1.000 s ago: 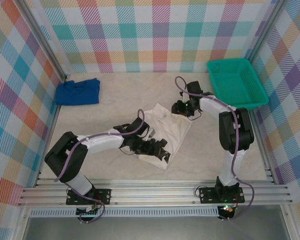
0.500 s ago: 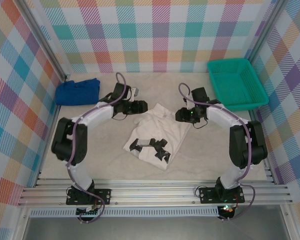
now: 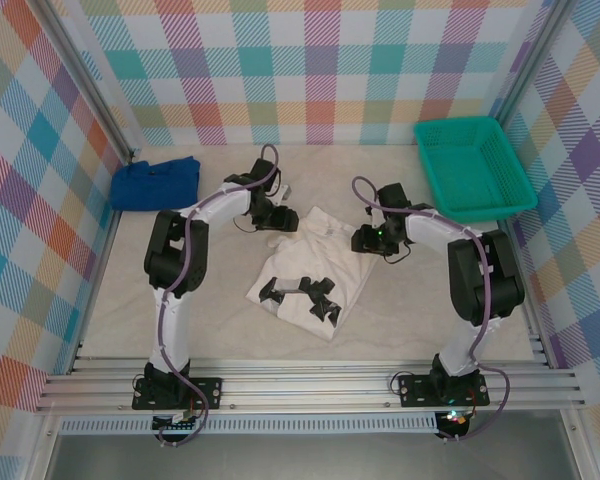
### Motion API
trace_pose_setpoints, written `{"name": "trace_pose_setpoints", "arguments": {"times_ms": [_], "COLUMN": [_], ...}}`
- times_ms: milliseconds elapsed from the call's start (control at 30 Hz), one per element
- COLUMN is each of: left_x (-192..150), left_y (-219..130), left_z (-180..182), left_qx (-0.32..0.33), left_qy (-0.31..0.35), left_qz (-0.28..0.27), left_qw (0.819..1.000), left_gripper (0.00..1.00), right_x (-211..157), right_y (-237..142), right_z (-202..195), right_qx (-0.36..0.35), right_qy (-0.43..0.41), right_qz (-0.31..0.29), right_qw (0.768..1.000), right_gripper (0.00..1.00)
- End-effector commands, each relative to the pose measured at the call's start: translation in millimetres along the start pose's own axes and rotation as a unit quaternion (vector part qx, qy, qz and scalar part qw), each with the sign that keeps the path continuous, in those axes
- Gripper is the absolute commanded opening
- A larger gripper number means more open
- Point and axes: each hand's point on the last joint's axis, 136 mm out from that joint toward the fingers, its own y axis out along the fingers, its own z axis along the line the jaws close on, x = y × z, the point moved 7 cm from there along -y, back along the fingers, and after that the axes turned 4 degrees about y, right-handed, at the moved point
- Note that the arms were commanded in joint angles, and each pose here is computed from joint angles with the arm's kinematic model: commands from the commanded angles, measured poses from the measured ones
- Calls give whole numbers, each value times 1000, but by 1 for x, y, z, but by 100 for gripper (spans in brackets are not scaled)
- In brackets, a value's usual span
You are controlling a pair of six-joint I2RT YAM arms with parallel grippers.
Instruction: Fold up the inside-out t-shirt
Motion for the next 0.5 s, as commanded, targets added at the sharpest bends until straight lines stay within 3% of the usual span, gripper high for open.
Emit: {"name": "trace_pose_setpoints", "arguments": {"times_ms": [0, 167, 367, 467], "left_x": [-4, 7, 29, 38], "left_y": [1, -3, -27, -41], "left_z": [-13, -19, -28, -39], "left_qx": [-51, -77, -79, -112], "left_qy": [-3, 1, 30, 52], "left_qz": [27, 12, -44, -78], "left_qw": [998, 997, 995, 989], "left_gripper": [48, 21, 6, 4], "right_x": [10, 10, 8, 7], "right_y": [-1, -1, -3, -3], "right_z": [6, 6, 6, 5], "right_qx": [0, 2, 1, 0], "right_qy": [-4, -6, -9, -10], "right_qz": [-14, -15, -16, -16], "right_qw": [1000, 1000, 1000, 1000], "right_gripper": [47, 47, 47, 47]}}
